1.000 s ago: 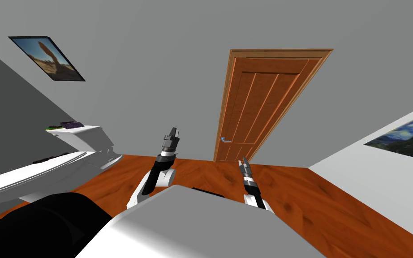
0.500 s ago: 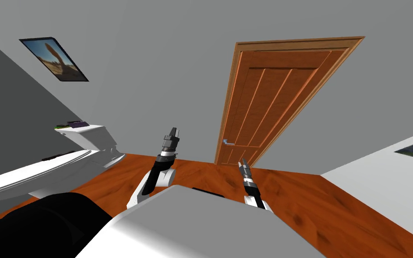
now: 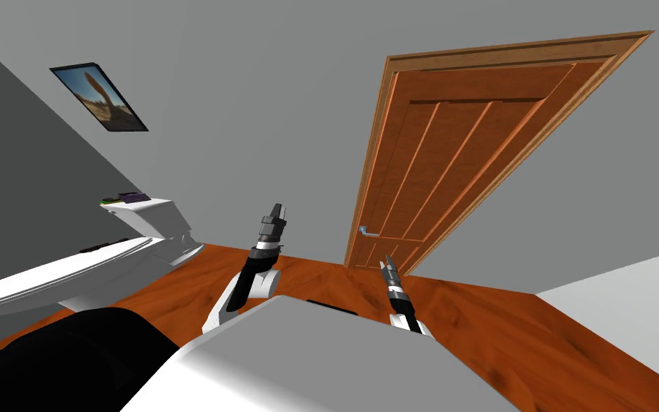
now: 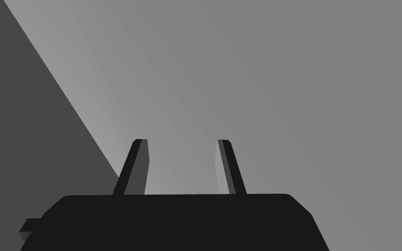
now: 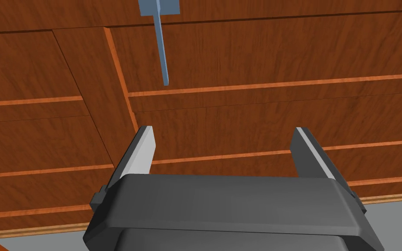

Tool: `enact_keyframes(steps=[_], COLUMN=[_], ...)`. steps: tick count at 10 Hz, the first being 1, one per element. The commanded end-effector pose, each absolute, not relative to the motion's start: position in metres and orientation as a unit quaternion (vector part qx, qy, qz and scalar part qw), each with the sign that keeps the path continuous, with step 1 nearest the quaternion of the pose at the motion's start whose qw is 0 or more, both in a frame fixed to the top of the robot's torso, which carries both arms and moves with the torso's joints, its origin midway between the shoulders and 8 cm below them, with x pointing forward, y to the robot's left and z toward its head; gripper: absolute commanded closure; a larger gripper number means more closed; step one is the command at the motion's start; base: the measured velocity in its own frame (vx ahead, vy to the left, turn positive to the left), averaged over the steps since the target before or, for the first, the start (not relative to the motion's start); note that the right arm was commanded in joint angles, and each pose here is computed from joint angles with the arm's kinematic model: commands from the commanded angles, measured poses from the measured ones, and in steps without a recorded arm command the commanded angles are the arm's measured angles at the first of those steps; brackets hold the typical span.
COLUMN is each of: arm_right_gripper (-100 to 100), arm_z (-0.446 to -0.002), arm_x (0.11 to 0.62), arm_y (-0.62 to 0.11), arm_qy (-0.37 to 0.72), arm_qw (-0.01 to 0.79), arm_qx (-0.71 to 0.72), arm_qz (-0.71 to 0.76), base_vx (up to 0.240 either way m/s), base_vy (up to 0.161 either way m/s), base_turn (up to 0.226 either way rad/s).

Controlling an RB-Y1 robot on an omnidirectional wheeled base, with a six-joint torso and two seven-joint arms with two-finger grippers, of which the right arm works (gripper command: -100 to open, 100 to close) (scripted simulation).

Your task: Pull the door open

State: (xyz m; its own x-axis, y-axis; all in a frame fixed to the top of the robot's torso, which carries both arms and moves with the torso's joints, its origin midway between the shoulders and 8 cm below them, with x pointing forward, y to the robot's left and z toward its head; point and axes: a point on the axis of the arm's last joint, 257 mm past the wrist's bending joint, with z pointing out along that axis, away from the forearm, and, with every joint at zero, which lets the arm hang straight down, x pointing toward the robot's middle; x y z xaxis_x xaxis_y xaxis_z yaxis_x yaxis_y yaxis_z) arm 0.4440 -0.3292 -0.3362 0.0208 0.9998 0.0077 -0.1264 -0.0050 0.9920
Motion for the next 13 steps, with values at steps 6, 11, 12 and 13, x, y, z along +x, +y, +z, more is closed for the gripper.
enact_keyframes(steps=[6,11,12,13], arm_right_gripper=[-100,-100,-100,-100], arm_z=[-0.37,-0.388,-0.39,-0.388], arm_x=[0.44,0.437,0.436,0.436], arm_y=[-0.339,-0.345,-0.346,-0.345], arm_qy=[0.479,0.489,0.49,0.489], arm_qw=[0.519,0.511,0.509,0.51], arm_qx=[0.494,0.505,0.507,0.506], arm_qz=[0.507,0.495,0.493,0.494], base_vx=[0.127,0.089,0.099,0.043], base_vy=[-0.005,-0.004,0.008,0.003], base_turn=[0.067,0.053,0.045,0.009])
